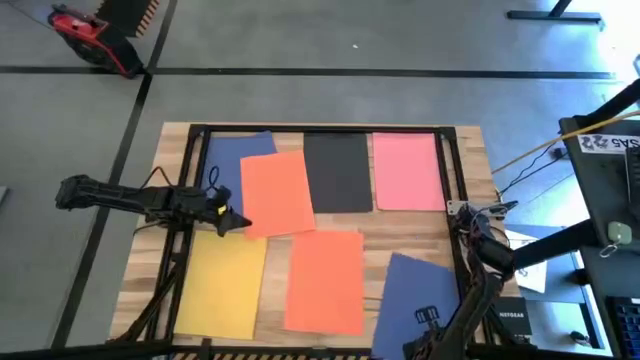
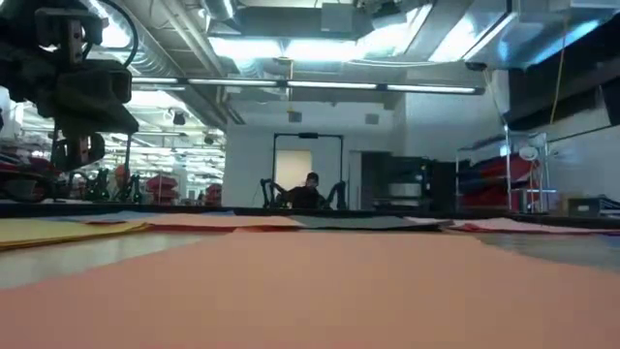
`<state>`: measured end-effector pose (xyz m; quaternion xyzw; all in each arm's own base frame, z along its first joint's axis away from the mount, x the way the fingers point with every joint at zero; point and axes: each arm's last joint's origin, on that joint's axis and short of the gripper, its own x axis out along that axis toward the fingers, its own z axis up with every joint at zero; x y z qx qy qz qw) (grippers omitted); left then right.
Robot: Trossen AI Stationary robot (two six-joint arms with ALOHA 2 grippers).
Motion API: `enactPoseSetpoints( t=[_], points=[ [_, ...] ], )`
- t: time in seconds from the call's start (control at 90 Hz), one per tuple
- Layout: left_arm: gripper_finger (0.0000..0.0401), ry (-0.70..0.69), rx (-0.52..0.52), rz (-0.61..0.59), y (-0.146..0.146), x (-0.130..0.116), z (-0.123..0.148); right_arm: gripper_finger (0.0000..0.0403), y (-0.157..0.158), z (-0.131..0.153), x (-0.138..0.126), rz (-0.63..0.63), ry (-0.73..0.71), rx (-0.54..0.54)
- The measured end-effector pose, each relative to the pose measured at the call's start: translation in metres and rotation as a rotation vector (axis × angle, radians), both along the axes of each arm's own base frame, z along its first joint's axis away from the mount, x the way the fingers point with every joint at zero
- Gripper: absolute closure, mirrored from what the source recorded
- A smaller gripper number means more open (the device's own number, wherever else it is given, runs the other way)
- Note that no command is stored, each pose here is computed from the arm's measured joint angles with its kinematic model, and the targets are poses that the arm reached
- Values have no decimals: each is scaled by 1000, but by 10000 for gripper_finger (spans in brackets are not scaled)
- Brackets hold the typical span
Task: Organize paper
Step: Move the blue paper to the bottom right of the table
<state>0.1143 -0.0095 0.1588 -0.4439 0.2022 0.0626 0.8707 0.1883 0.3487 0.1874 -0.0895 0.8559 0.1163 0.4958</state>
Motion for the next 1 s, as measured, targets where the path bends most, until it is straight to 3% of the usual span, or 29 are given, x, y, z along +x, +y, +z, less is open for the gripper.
enactPoseSetpoints(
  t=[0.533,0.778,1.0],
  points=[
    [401,-3,6,66,2,0,0,403,0,-35,-63,133,58,-182],
    [401,-9,10,87,2,0,1,397,-1,-35,-65,66,9,-255],
    [401,-14,9,87,2,1,1,342,5,-22,-46,-31,-19,-209]
  ],
)
